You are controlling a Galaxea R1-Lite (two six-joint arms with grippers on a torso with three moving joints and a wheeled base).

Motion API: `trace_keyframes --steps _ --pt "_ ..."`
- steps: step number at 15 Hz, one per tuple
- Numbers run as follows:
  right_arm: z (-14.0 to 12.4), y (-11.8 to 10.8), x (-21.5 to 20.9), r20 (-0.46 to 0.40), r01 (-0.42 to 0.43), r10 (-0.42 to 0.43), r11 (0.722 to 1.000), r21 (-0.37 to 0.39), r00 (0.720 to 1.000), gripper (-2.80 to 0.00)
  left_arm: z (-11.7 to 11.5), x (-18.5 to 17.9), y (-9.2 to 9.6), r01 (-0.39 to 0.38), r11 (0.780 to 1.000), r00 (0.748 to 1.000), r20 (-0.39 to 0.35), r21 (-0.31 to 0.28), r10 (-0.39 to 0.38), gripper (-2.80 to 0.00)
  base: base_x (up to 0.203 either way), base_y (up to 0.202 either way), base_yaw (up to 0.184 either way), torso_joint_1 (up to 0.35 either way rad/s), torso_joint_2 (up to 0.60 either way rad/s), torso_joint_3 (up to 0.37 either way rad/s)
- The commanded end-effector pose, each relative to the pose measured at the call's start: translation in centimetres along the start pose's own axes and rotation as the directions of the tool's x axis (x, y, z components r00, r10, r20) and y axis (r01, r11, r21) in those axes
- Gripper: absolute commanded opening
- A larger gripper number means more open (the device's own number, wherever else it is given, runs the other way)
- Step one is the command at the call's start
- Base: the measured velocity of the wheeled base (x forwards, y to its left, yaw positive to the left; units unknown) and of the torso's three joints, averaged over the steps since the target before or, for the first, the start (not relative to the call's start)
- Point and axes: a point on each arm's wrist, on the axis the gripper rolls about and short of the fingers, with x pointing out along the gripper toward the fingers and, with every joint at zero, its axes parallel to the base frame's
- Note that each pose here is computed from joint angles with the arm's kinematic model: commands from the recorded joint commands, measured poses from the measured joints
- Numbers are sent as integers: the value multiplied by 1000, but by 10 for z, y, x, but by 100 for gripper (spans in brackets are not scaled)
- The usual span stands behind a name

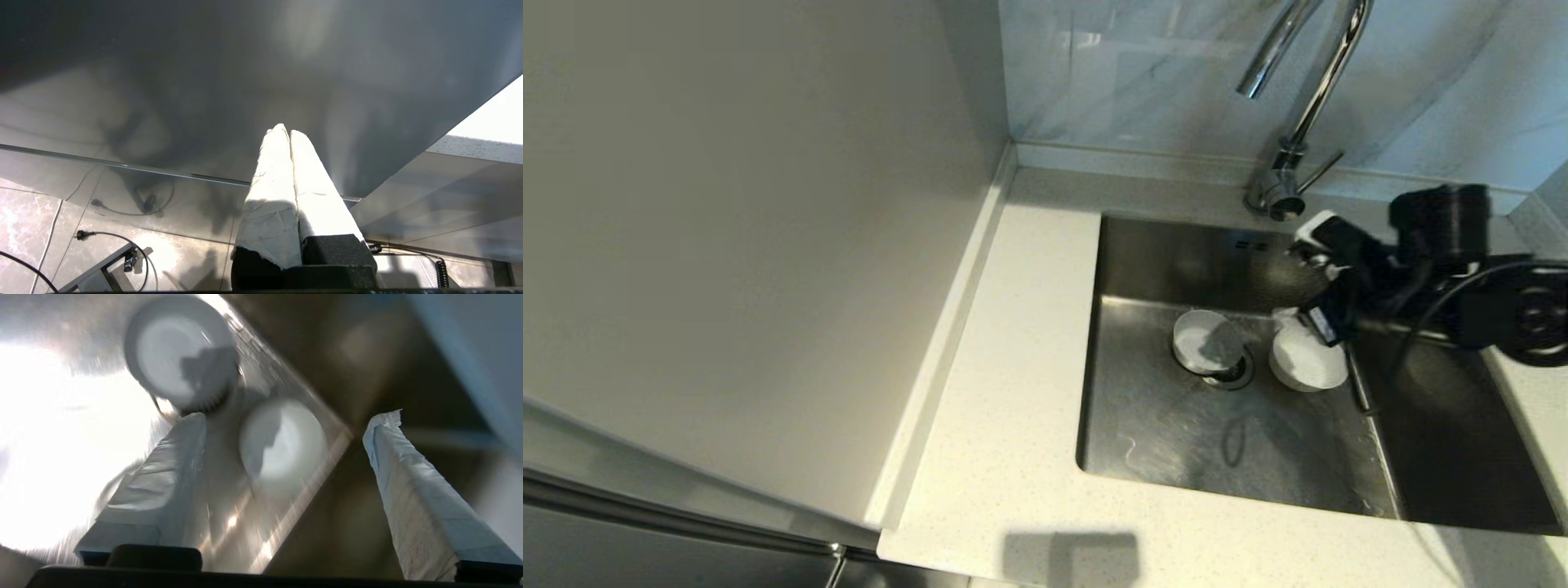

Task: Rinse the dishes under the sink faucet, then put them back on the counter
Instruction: Put a bowl into the sink

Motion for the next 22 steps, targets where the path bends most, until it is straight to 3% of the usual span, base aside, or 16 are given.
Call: trace_keyframes --steps 1,3,4,6,7,8,9,12,14,17,19,22 --pt "-6 -36 -84 -193 -48 56 998 47 980 0 0 0 0 -1 1000 1000 3 -1 1 -280 0 0 0 0 0 0" --pt "-15 -57 -125 -420 -97 161 981 170 893 0 0 0 0 -1 1000 1000 3 -1 1 -280 0 0 0 0 0 0" --pt "-21 -67 -146 -518 -79 208 962 260 830 0 0 0 0 -1 1000 1000 3 -1 1 -280 0 0 0 0 0 0" --pt "-42 -82 -180 -671 62 294 889 453 681 0 0 0 0 1 1000 1000 3 -1 -1 -280 0 0 0 0 0 0" --pt "-47 -83 -187 -706 153 325 839 523 629 0 0 0 0 -1 1000 1000 3 -1 1 -280 0 0 0 0 0 0" --pt "-54 -84 -188 -738 231 359 793 564 571 0 0 0 0 -1 1000 1000 3 1 1 -280 0 0 0 0 0 0" --pt "-62 -85 -184 -775 289 376 773 565 508 0 0 0 0 -1 1000 1000 3 -1 1 -280 0 0 0 0 0 0" --pt "-87 -82 -181 -847 381 390 767 516 362 0 0 0 0 -1 1000 1000 3 -1 1 -280 0 0 0 0 0 0" --pt "-97 -82 -176 -855 400 417 758 515 309 0 0 0 0 -1 1000 1000 3 -1 1 -280 0 0 0 0 0 0" --pt "-106 -88 -162 -852 415 449 744 524 272 0 0 0 0 -1 1000 1000 3 0 1 -280 0 0 0 0 0 0" --pt "-112 -91 -150 -831 408 492 724 557 260 0 0 0 0 -1 1000 1000 3 -1 1 -280 0 0 0 0 0 0" --pt "-121 -101 -127 -810 413 519 697 586 273 0 0 0 0 -1 1000 1000 3 -1 1 -280 0 0 0 0 0 0"
